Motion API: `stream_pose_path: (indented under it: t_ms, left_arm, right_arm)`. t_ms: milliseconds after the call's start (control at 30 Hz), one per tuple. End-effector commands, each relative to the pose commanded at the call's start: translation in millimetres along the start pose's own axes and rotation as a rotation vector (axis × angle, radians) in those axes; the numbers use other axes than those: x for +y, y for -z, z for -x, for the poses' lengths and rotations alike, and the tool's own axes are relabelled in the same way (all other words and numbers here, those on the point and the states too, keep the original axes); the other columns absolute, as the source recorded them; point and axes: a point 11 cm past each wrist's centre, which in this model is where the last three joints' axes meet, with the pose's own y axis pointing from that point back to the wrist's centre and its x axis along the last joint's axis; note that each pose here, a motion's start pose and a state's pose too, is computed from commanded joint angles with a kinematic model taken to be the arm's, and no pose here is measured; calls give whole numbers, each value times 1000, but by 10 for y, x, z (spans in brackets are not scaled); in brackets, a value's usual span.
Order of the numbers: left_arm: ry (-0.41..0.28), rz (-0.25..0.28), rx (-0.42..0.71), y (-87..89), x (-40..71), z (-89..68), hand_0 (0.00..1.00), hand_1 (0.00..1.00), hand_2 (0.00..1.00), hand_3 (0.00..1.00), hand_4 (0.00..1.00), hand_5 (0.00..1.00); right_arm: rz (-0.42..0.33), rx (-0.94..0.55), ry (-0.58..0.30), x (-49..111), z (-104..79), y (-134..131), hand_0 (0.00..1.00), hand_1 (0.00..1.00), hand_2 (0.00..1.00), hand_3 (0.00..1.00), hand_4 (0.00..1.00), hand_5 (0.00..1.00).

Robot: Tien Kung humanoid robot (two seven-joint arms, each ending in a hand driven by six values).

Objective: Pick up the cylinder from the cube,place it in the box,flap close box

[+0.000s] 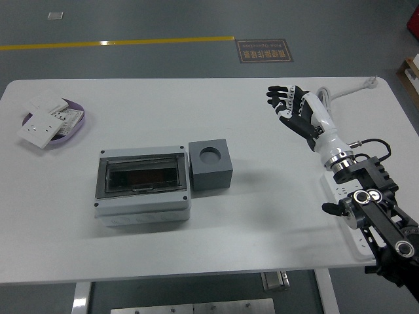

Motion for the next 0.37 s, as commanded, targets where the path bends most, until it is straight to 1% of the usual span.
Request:
stream_pose_path:
  t_ms: [167, 367]
  left_arm:
    - [-5, 9, 1, -42, 5, -28, 923, 852, 854, 951, 2, 2]
    - [-4, 10, 0, -52, 6, -27, 923, 852, 854, 951, 2, 2]
  right_arm:
    - [-7, -2, -3, -14, -8, 20, 749, 695, 690, 672, 517, 320]
    - [-10, -12, -8, -8, -24, 20, 749, 695, 691, 673, 518, 314]
